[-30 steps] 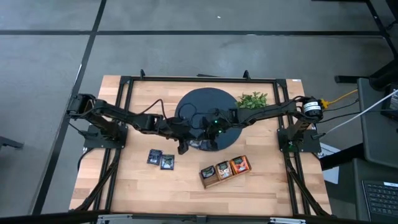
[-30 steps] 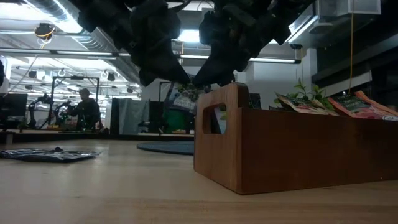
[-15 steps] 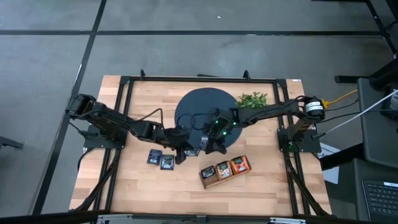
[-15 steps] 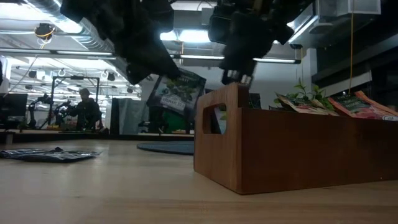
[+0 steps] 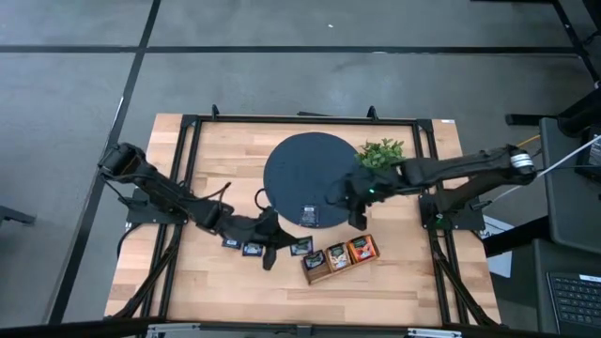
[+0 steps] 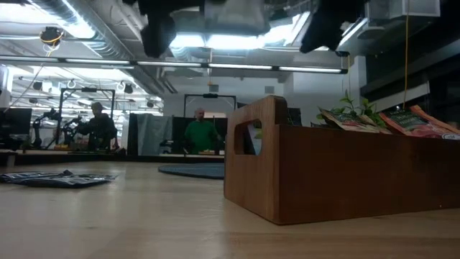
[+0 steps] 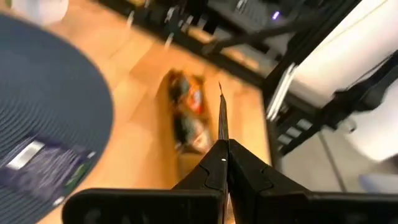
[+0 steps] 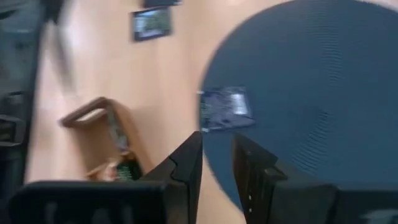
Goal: Pick & Place Tea
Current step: Put the purple tea bag into the left section of the wooden organizer
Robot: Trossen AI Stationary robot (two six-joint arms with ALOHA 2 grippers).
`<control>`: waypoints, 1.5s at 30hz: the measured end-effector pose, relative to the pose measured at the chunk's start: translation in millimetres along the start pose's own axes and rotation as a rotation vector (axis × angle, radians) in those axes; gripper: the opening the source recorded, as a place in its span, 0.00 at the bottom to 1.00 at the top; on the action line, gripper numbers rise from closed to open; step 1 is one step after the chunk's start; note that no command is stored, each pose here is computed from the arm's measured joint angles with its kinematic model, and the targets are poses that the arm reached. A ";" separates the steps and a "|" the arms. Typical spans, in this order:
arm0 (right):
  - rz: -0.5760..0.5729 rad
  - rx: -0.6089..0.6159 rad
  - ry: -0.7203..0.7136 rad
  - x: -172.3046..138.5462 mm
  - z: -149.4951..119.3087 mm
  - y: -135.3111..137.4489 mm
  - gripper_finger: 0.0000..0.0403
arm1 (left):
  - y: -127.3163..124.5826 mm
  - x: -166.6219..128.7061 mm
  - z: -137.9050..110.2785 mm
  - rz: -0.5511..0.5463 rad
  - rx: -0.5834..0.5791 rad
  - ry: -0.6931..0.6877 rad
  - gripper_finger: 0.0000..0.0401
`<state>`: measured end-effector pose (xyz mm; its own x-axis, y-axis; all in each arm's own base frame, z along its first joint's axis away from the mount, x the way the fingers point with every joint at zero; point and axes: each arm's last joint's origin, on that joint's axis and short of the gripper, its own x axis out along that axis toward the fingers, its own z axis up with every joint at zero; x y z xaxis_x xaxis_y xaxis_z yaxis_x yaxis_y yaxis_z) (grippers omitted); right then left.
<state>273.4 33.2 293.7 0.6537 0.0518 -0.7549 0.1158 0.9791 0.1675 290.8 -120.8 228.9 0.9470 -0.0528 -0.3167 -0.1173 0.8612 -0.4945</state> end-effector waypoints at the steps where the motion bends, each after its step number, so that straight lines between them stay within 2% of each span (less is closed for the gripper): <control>1: -0.039 0.004 -0.007 -4.8 -2.4 2.4 0.21 | -3.6 -0.5 -0.8 -0.008 -0.004 -0.022 0.00; 7: -0.226 0.033 -0.031 -15.6 -12.9 10.8 0.21 | -12.4 13.8 -16.1 0.015 -0.033 -0.080 0.00; 17: -0.428 0.104 -0.068 -18.7 -20.5 11.0 0.21 | -20.6 62.1 -35.5 0.105 -0.024 -0.086 0.01; 22: -0.458 0.165 -0.032 -20.0 -26.8 9.9 0.21 | -23.3 74.8 -47.2 0.140 -0.024 -0.079 0.01; 28: -0.464 0.169 -0.010 -17.6 -33.0 11.6 0.21 | -24.3 70.6 -58.1 0.259 -0.010 -0.092 0.01; 37: -0.493 0.193 0.029 -2.5 -51.7 6.3 0.21 | -24.1 69.6 -60.8 0.268 -0.034 -0.077 0.01; 45: -0.471 0.189 -0.003 12.7 -61.7 4.1 0.21 | -22.0 70.6 -61.0 0.261 0.018 -0.041 0.01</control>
<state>236.1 50.1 245.7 0.5001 -0.3876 -0.7744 0.5314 0.8435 -0.0790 342.0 -174.3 168.1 0.8969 0.1926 -0.3981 -0.3541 0.8519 -0.3858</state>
